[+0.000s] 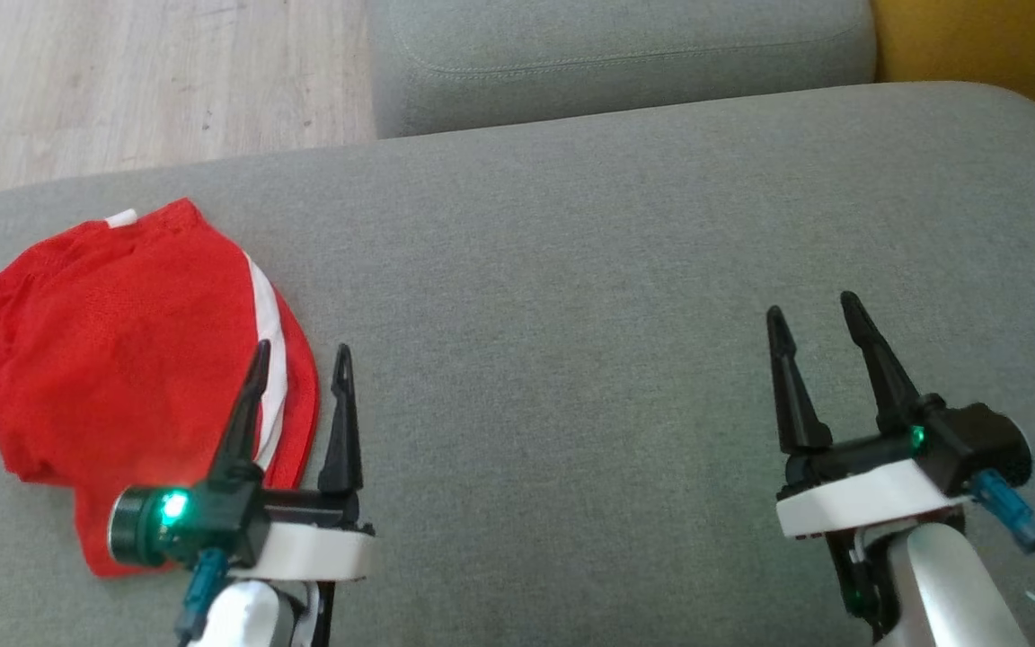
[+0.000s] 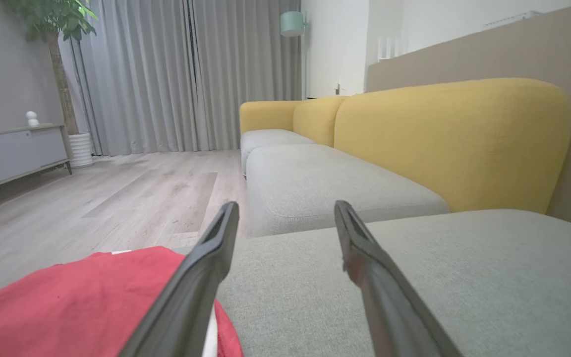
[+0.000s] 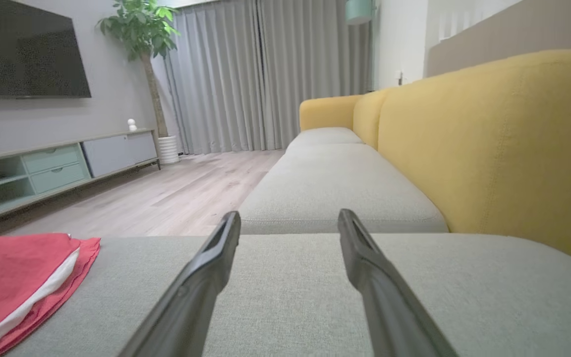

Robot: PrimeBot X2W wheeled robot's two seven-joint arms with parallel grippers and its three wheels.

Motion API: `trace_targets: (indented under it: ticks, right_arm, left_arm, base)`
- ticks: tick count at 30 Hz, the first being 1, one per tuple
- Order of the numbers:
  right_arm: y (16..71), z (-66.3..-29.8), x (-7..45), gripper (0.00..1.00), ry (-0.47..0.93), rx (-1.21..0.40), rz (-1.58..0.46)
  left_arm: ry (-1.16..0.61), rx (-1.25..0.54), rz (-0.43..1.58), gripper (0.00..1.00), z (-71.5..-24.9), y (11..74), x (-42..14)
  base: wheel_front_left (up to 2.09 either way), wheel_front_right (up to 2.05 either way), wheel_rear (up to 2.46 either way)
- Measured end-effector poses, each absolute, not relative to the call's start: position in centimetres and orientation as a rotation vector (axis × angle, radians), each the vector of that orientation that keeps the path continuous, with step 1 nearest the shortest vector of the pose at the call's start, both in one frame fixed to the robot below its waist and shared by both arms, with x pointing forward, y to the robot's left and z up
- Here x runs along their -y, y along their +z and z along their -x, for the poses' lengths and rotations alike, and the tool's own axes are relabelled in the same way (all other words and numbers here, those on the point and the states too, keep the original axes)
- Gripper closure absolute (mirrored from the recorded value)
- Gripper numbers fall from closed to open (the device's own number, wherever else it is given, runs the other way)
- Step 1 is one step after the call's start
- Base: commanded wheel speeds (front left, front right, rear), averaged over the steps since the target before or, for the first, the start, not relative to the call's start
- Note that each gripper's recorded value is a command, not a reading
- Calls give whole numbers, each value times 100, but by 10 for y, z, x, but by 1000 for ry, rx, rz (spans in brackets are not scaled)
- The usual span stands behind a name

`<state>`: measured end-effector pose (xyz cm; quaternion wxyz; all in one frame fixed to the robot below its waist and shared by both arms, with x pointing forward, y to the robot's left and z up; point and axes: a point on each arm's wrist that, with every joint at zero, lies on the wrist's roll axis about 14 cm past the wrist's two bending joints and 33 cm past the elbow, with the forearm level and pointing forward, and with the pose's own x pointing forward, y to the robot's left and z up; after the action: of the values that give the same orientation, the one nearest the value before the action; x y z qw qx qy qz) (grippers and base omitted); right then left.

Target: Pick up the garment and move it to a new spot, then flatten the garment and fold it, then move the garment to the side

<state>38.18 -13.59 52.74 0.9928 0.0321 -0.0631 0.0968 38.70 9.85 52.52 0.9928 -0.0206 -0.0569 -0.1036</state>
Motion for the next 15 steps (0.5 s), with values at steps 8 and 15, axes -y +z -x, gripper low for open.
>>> trace_targets:
  ticks: [8, 15]
  right_arm:
    - [507, -377, 142, 0, 159, 65, -199]
    - [506, -376, 139, 0, 165, 61, -219]
  left_arm:
    - [-211, 56, 56, 0, -377, 503, -101]
    - [-210, 47, 63, 0, -376, 500, -104]
  base:
    - [0, 0, 0]
    - [0, 0, 0]
